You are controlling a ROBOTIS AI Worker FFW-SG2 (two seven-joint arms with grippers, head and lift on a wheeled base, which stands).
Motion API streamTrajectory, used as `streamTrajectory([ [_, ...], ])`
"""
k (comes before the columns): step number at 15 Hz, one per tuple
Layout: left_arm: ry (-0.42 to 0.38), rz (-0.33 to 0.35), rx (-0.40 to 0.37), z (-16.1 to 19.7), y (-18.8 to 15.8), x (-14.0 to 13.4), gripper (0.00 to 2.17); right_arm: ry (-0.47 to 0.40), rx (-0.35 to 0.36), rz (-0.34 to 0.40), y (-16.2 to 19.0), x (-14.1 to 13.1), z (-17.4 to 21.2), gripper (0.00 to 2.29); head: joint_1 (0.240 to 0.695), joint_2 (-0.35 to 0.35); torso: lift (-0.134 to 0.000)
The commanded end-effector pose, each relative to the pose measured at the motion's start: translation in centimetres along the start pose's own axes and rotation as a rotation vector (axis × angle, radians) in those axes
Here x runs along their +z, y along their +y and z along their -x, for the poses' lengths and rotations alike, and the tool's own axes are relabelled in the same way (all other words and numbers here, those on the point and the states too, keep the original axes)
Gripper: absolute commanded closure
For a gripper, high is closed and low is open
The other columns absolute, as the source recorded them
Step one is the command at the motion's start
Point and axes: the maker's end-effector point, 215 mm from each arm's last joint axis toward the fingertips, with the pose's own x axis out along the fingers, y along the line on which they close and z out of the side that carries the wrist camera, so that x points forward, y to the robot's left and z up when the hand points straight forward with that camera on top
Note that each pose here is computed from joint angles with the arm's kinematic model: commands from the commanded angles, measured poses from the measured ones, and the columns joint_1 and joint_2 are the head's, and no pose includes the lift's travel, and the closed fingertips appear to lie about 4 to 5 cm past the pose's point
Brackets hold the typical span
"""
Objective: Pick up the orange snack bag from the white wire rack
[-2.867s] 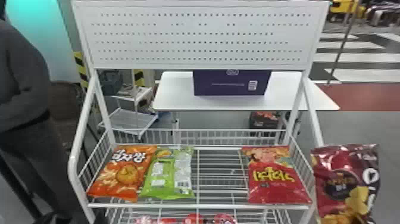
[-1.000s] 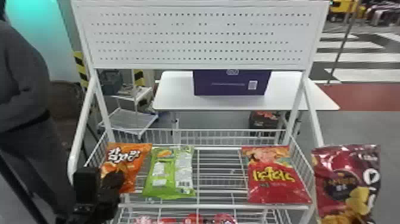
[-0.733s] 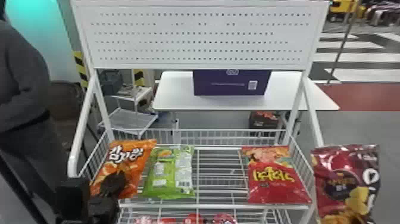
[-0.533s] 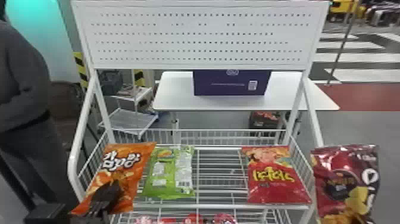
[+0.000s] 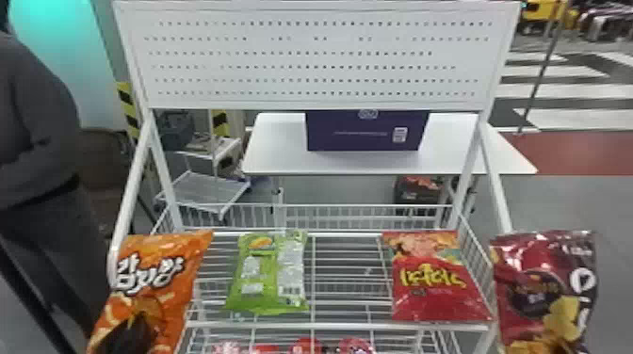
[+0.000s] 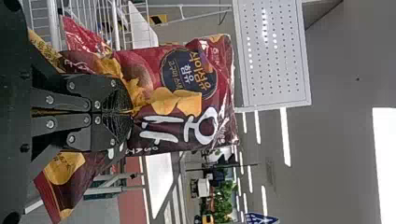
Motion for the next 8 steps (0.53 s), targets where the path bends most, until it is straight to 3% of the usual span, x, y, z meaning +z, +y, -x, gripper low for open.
streamTrajectory([
  [1,-0.015,0.005,0.002,0.48,0.07,0.26,2.15,-0.002,0.001,0.000,0.06,0.18,0.08,2.10,0.499,0.000,0.000],
  [8,-0.007,-0.001,0.003,0.44,0.32,-0.21,2.15,0.001,0.003,-0.002,0.20,0.08,0.15,2.10,0.499,0.000,0.000],
])
